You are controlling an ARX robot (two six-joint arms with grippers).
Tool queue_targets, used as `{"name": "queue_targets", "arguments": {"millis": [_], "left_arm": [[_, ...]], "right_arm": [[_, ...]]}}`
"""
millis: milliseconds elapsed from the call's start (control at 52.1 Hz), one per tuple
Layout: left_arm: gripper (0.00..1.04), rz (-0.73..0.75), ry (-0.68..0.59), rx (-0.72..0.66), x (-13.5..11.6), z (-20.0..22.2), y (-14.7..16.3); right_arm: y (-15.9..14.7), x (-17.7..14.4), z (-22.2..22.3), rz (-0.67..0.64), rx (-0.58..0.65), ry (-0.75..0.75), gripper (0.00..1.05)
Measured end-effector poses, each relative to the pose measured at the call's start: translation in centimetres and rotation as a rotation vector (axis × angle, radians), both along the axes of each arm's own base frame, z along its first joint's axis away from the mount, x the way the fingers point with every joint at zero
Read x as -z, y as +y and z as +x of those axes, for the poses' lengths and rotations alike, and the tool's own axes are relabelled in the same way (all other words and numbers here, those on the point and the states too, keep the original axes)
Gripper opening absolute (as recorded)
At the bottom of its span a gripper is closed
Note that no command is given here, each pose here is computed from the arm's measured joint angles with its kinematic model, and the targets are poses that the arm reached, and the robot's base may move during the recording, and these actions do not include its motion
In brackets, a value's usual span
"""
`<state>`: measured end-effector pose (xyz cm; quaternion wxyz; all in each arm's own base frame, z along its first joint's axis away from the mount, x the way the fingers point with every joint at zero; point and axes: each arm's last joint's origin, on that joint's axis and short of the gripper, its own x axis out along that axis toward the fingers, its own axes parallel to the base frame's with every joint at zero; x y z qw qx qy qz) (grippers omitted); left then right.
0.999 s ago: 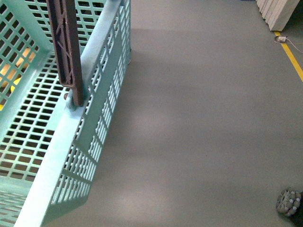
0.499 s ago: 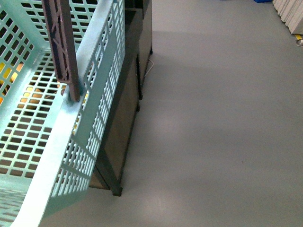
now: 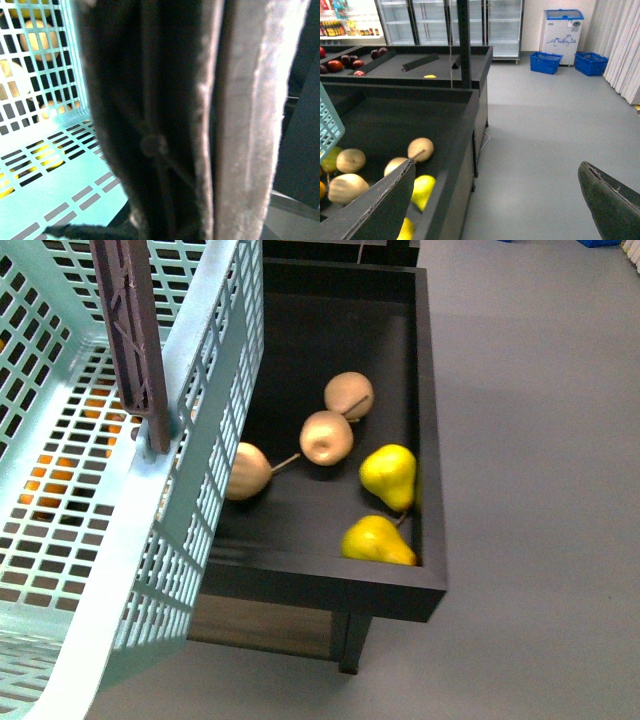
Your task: Pick mango and avocado into basket
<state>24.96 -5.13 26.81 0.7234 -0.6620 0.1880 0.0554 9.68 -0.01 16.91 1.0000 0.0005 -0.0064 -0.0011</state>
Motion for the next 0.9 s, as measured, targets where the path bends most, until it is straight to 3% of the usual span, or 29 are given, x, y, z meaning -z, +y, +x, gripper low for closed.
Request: {"name": "queue_targets", "arguments": {"millis": [903], "left_arm": [[0.16,0.002,0.000,0.000,0.02,-0.02,0.02]], "right_arm": [[0.00,0.00,-0.01,-0.001,-0.001,0.000,0.96]]}}
